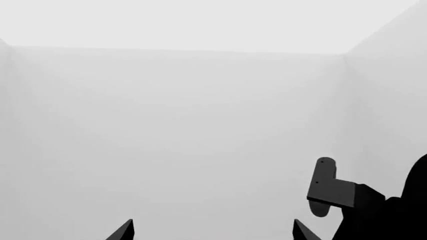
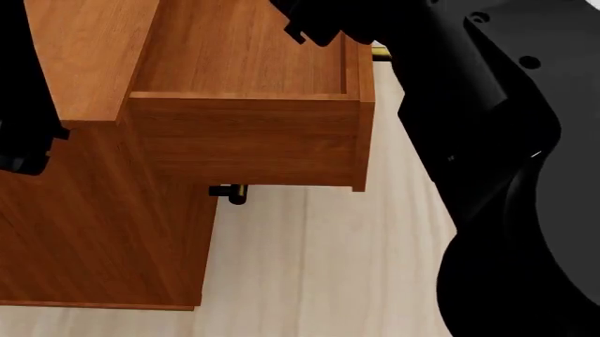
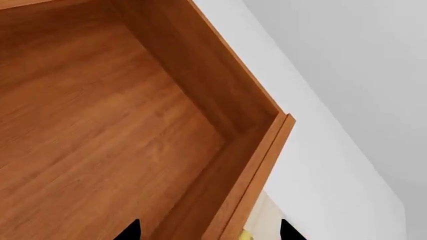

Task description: Close the bottom drawer of the cabinet and open the top drawer.

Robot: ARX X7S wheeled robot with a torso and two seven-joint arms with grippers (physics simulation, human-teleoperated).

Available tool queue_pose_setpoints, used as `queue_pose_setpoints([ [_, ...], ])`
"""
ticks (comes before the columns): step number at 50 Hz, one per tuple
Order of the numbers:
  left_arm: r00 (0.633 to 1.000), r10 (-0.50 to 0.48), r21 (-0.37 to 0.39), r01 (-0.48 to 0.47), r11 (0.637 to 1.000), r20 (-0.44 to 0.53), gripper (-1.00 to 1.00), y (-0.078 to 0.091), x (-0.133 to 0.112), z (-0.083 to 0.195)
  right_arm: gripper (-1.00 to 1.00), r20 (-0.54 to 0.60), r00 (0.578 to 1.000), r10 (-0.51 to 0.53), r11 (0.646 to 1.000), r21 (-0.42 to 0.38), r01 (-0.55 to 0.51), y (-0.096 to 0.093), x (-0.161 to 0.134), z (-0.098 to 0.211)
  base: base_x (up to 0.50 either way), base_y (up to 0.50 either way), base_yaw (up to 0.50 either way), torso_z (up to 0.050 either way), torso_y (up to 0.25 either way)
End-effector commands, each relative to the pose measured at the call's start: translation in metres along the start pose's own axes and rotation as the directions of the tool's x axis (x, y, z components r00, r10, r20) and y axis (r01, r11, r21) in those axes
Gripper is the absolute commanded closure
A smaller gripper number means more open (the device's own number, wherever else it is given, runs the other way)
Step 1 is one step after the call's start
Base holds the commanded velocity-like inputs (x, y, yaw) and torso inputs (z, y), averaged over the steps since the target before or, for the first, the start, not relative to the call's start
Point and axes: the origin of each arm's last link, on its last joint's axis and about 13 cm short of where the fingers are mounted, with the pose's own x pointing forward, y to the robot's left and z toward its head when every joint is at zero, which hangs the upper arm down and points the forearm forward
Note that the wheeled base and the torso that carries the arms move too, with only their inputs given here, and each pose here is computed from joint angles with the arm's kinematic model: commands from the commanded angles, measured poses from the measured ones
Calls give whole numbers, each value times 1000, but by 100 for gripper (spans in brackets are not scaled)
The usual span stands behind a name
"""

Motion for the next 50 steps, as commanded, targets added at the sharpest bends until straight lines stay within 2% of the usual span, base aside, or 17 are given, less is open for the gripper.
queue_pose_setpoints([
  [1,1000,1,0,-1,1000,-1,-100,1,0,-1,-100,-49,999,-4,1000,-12,4,0,6,-11,0,0,0,0,0],
  [18,1000,4,-3,-4,1000,0,-100,1,0,-1,-100,-111,993,-25,1000,-18,23,-4,11,-26,1,0,0,0,0],
  [50,1000,6,-12,-6,1000,4,-100,1,0,-2,-100,-195,973,-127,991,10,131,-30,-5,-43,0,0,-1,0,0],
])
